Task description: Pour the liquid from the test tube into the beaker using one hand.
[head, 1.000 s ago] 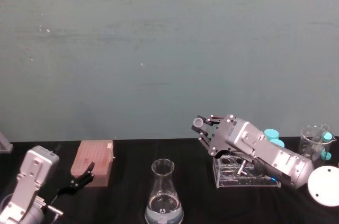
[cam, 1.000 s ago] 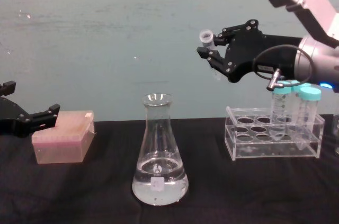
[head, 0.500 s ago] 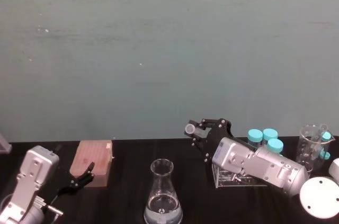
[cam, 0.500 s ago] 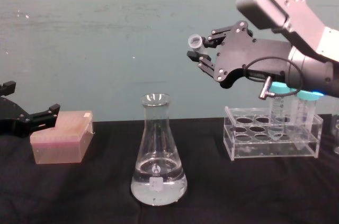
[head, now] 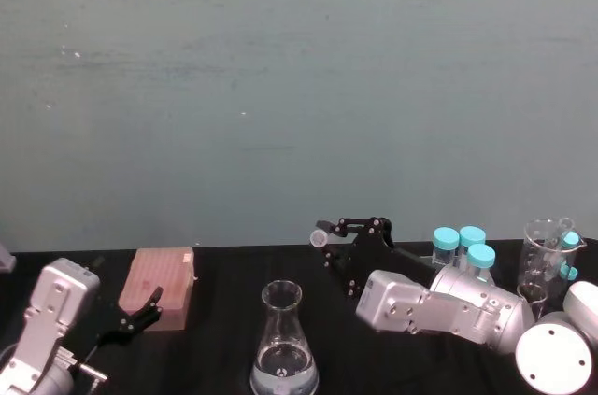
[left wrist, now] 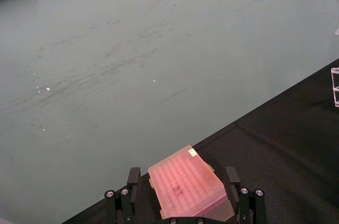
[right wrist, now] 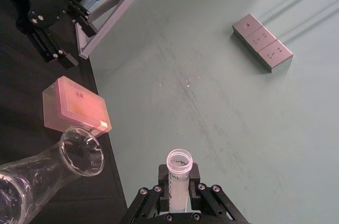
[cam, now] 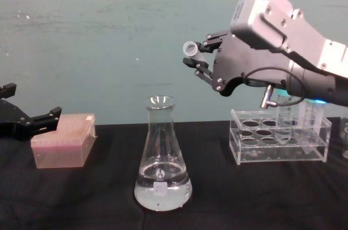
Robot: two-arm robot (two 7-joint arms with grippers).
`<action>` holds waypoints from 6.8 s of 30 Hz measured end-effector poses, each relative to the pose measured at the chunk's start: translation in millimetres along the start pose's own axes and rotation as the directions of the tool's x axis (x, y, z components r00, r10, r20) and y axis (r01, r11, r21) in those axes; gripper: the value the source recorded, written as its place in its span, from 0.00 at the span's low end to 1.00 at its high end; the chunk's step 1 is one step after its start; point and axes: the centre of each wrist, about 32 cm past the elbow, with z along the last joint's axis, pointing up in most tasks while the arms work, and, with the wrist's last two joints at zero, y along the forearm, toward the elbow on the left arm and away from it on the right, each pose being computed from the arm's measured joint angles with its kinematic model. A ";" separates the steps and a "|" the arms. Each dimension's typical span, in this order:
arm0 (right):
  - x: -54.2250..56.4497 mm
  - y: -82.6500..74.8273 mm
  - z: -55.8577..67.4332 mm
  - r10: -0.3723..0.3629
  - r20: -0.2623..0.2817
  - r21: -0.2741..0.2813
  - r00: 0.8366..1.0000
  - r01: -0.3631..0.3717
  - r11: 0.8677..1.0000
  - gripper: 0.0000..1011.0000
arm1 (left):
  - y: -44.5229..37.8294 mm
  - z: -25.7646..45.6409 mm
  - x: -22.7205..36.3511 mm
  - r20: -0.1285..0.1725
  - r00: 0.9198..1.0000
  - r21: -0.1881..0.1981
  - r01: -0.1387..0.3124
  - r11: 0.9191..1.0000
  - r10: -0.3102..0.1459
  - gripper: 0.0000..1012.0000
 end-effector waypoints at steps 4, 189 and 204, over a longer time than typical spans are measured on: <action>-2.0 1.2 1.5 0.000 0.025 0.004 1.000 0.000 1.000 0.21 | 0.0 0.0 0.0 0.000 1.000 0.000 0.000 1.000 0.000 0.99; 2.6 5.1 0.6 -0.028 0.159 -0.038 0.987 0.034 0.999 0.21 | 0.0 0.0 0.0 0.000 1.000 0.000 0.000 1.000 0.000 0.99; 59.8 -17.2 -29.2 -0.148 -0.325 -0.222 0.934 0.077 0.972 0.21 | 0.0 0.0 0.0 0.000 1.000 0.000 0.000 1.000 0.000 0.99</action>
